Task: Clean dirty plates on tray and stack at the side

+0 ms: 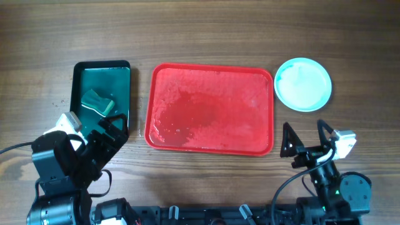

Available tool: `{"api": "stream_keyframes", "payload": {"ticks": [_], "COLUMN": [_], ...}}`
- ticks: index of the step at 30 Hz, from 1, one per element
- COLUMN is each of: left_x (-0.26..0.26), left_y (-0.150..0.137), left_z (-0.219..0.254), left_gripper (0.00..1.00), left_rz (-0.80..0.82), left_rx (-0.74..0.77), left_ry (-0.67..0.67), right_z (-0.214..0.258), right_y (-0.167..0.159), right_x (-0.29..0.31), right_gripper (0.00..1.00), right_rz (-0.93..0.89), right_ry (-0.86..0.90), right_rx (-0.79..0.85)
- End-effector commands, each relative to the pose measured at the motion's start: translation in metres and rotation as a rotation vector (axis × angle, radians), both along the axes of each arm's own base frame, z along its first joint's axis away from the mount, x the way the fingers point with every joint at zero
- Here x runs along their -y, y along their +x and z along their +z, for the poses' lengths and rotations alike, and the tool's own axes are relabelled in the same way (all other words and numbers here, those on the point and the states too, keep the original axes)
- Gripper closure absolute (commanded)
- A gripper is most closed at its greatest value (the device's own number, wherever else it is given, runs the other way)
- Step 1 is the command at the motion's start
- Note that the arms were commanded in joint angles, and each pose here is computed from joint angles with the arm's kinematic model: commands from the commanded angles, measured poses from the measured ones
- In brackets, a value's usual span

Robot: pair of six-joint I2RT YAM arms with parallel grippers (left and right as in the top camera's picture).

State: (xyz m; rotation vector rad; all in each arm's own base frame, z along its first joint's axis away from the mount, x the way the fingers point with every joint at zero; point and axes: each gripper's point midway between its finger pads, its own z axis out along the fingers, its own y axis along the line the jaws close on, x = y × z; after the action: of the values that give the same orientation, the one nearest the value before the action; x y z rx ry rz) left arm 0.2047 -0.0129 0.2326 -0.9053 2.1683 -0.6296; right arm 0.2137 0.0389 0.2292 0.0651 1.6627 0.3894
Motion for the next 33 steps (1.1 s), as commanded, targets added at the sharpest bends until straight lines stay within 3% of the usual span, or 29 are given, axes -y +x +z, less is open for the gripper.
{"api": "stream_keyframes", "payload": {"ticks": [1,7,12,33], "left_x": [0.003,0.003,0.003,0.004], "left_y": [0.000,0.000,0.000,0.000], "left_z": [0.001,0.001,0.001,0.001], "left_gripper": [0.00,0.00,0.00,0.00], "left_rz": [-0.016,-0.016,-0.016,-0.022], "left_rx": [0.006,0.006,0.006,0.006], "left_ry": [-0.004,-0.004,-0.004,-0.003], "right_z": [-0.008,-0.031,-0.053,-0.053], "right_y": [0.009,0.028,0.031,0.031], "right_x": [-0.004,0.000,0.012,0.012], "right_gripper": [0.00,0.00,0.00,0.00], "right_rz": [0.026,-0.006,-0.069,-0.067], "right_ry": [-0.014,-0.039,-0.148,-0.198], "right_rx": [0.060,0.174,0.112,0.123]}}
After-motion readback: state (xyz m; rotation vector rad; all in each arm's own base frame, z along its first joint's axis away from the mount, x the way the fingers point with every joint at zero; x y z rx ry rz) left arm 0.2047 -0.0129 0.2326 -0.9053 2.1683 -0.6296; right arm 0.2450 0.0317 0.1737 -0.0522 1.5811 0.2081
